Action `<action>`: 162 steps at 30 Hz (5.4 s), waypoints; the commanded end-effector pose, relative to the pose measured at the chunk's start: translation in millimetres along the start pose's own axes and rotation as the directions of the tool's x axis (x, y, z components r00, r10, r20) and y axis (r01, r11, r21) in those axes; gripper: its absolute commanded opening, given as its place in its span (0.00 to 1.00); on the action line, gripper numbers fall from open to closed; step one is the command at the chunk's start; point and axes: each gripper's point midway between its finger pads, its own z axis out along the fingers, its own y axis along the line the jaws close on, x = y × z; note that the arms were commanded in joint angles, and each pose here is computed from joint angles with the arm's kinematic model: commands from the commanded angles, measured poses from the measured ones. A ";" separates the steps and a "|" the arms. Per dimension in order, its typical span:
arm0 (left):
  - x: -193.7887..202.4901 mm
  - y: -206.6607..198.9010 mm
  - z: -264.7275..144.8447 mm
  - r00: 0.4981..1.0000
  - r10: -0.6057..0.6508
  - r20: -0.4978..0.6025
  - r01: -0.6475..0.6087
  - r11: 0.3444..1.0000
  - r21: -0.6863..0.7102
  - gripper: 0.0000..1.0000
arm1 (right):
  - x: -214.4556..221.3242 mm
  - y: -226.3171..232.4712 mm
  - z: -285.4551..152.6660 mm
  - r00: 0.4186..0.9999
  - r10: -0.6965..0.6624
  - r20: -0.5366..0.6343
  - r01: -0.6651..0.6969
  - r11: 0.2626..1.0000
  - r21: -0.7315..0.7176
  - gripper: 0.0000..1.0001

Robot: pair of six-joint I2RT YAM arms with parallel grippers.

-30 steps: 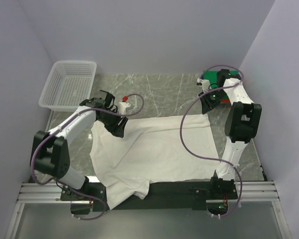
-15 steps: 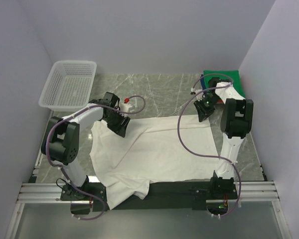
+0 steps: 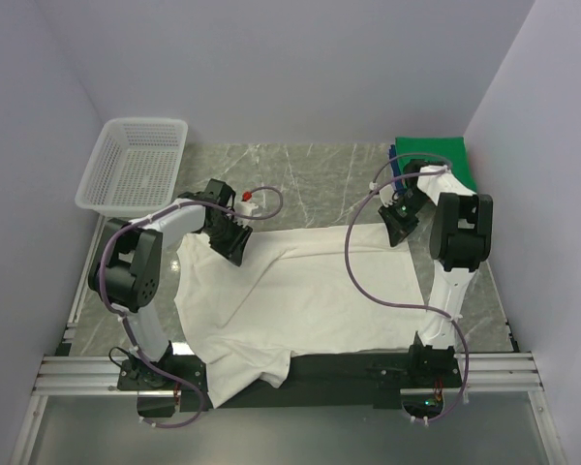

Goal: Fold and stack the t-shirts
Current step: Fold the tshirt

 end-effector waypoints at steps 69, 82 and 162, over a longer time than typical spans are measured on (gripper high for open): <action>-7.9 -29.9 -19.5 0.983 0.184 0.026 -0.184 0.983 0.010 0.01 | 36.8 7.2 -5.8 0.994 -0.070 -0.078 0.075 0.996 0.055 0.17; 55.1 -124.5 -47.8 0.898 0.440 0.002 -0.424 0.865 0.268 0.01 | 47.4 6.8 -10.6 0.993 -0.064 -0.101 0.070 0.996 0.049 0.24; -29.5 68.9 -87.4 0.946 -0.205 0.251 0.200 0.979 0.047 0.44 | -182.7 196.9 -19.6 0.871 -0.361 0.333 0.355 0.931 0.081 0.30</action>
